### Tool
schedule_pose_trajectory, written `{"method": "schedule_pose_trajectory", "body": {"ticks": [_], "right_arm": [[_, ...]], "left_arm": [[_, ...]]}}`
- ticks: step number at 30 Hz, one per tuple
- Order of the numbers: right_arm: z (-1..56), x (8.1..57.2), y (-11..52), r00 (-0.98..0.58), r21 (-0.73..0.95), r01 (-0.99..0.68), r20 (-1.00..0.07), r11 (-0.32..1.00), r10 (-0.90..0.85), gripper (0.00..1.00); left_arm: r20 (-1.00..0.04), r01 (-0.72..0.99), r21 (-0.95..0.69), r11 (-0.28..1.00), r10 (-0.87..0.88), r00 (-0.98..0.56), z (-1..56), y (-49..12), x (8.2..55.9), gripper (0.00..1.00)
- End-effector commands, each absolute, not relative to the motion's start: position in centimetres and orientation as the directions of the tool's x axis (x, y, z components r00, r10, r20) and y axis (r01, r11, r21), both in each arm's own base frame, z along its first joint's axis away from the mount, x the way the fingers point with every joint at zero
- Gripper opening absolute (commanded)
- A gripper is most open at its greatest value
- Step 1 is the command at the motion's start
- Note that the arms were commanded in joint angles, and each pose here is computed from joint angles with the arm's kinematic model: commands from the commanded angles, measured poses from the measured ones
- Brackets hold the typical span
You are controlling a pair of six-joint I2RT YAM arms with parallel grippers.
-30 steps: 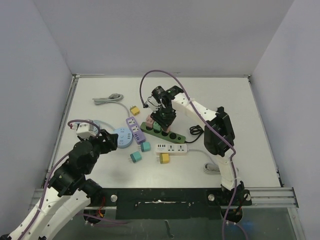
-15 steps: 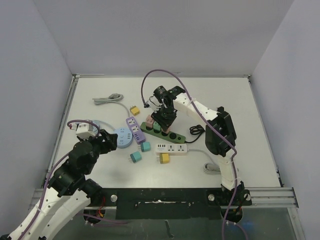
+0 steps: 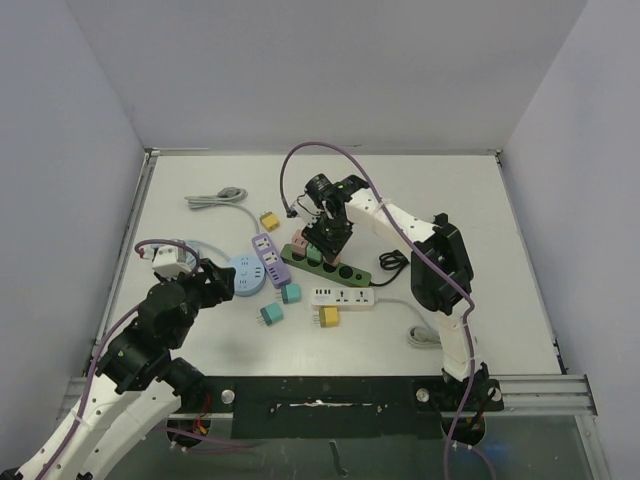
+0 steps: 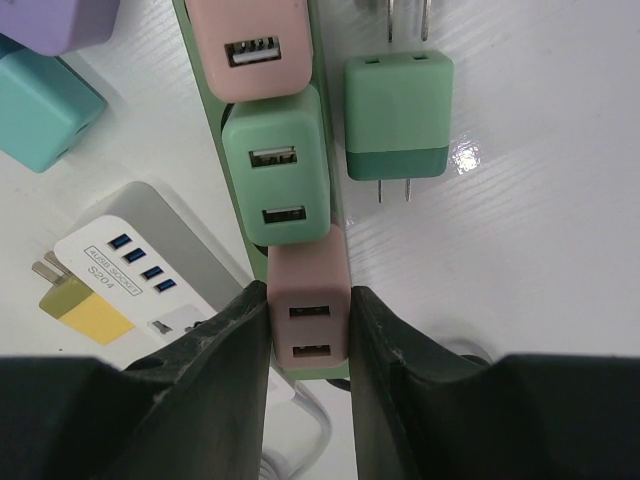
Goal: Insert the plug
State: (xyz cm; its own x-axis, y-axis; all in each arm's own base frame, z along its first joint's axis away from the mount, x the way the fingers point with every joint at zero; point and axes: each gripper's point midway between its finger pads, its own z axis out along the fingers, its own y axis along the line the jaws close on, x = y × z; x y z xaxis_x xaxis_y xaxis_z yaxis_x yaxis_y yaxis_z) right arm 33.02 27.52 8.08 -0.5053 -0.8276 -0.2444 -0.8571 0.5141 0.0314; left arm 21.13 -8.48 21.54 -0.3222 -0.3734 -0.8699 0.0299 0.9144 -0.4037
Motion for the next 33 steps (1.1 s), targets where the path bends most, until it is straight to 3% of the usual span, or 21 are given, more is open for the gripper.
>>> {"method": "schedule_pose_trajectory", "body": {"ticks": [1, 15, 21, 33], "right_arm": [[5.6, 34.5, 25.2, -0.508, -0.071, -0.85, -0.155, 0.522, -0.848, 0.02], [2.6, 32.2, 25.8, -0.481, 0.038, -0.876, -0.116, 0.48, -0.869, 0.02], [2.8, 29.7, 25.7, -0.402, 0.124, -0.912, -0.071, 0.392, -0.913, 0.02], [2.6, 31.4, 26.5, -0.413, 0.055, -0.91, -0.035, 0.411, -0.91, 0.03]], "left_arm": [[-0.87, 0.024, -0.421, 0.907, -0.396, -0.294, 22.3, -8.4, 21.5, 0.67], [-0.869, 0.028, -0.422, 0.906, -0.396, -0.298, 22.2, -8.5, 21.5, 0.67], [-0.868, 0.029, -0.422, 0.906, -0.394, -0.301, 22.2, -8.6, 21.5, 0.67], [-0.867, 0.029, -0.417, 0.908, -0.388, -0.312, 21.8, -8.7, 21.6, 0.68]]}}
